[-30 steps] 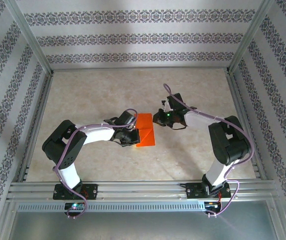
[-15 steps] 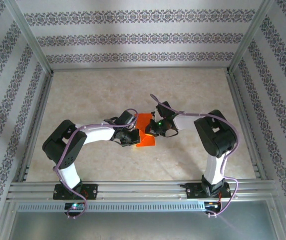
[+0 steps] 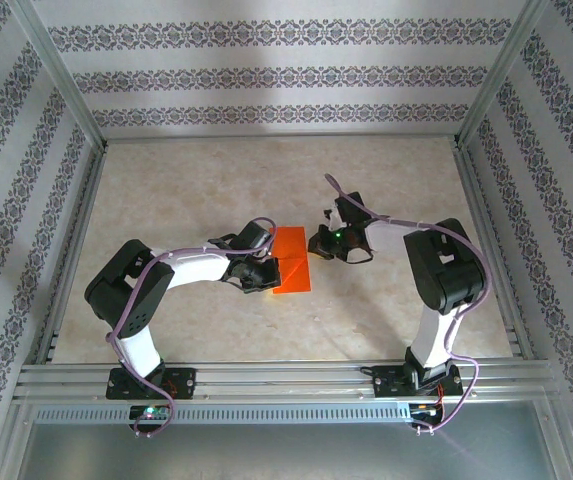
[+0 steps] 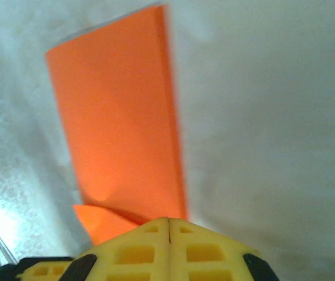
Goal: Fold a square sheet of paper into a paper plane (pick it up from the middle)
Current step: Fold the triangle a second time at the center of the table, then pick up the paper from the center of the table.
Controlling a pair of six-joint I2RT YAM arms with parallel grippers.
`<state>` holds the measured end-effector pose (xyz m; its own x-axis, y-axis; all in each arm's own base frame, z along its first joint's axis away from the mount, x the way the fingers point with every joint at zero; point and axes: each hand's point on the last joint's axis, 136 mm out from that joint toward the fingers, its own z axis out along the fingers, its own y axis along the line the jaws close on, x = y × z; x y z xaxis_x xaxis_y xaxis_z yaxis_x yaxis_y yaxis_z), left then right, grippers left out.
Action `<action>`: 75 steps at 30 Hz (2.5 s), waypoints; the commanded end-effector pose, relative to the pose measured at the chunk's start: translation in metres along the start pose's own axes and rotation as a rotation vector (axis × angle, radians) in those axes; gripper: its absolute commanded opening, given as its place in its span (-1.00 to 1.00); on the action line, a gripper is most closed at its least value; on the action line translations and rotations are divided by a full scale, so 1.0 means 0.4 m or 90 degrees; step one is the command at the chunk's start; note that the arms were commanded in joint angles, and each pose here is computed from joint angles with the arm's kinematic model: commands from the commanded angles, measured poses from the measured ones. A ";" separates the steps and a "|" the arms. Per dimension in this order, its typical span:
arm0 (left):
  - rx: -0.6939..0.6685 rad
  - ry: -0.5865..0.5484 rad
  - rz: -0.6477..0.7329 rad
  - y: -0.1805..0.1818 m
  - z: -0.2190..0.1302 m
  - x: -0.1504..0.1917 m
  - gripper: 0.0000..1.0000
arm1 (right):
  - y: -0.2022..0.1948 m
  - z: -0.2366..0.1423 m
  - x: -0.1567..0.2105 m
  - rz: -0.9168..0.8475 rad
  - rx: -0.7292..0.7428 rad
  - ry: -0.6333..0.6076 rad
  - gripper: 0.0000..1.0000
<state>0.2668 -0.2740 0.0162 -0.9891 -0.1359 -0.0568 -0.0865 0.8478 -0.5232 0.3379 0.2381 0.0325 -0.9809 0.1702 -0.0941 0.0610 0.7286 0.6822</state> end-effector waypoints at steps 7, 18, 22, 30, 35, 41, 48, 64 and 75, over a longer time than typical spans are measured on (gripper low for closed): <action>-0.124 0.075 -0.034 0.134 0.020 0.078 -1.00 | 0.048 0.084 0.110 -0.035 0.004 0.069 -1.00; -0.084 0.113 0.026 0.086 -0.019 0.102 -1.00 | -0.021 0.108 0.122 0.009 0.073 0.080 -1.00; -0.077 0.121 0.052 0.071 -0.044 0.118 -0.97 | -0.026 0.110 0.120 0.021 0.079 0.080 -1.00; -0.076 0.044 0.095 0.022 -0.121 0.060 -0.93 | 0.057 0.083 0.094 0.010 0.022 0.067 -1.00; -0.027 -0.081 0.073 -0.040 -0.167 -0.047 -0.81 | 0.151 0.007 0.055 -0.004 -0.029 0.015 -0.79; 0.039 -0.135 0.061 -0.107 -0.160 -0.127 -0.68 | 0.094 -0.050 0.046 0.063 -0.004 -0.036 -0.33; 0.091 -0.128 0.058 -0.149 -0.111 -0.155 -0.70 | 0.038 -0.061 0.064 0.118 0.011 -0.056 -0.13; -0.044 -0.124 -0.018 -0.001 -0.026 -0.187 -0.81 | 0.016 -0.012 0.092 0.173 0.024 -0.021 -0.19; -0.076 -0.101 -0.045 0.050 0.008 -0.165 -0.87 | 0.026 0.014 0.099 0.178 0.039 -0.006 -0.28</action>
<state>0.3341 -0.2581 0.0204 -0.9520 -0.2414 -0.1883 -0.1340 0.8815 -0.4528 0.2981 0.2511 0.0306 -0.9275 0.3656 0.0776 0.3259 0.6896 0.6467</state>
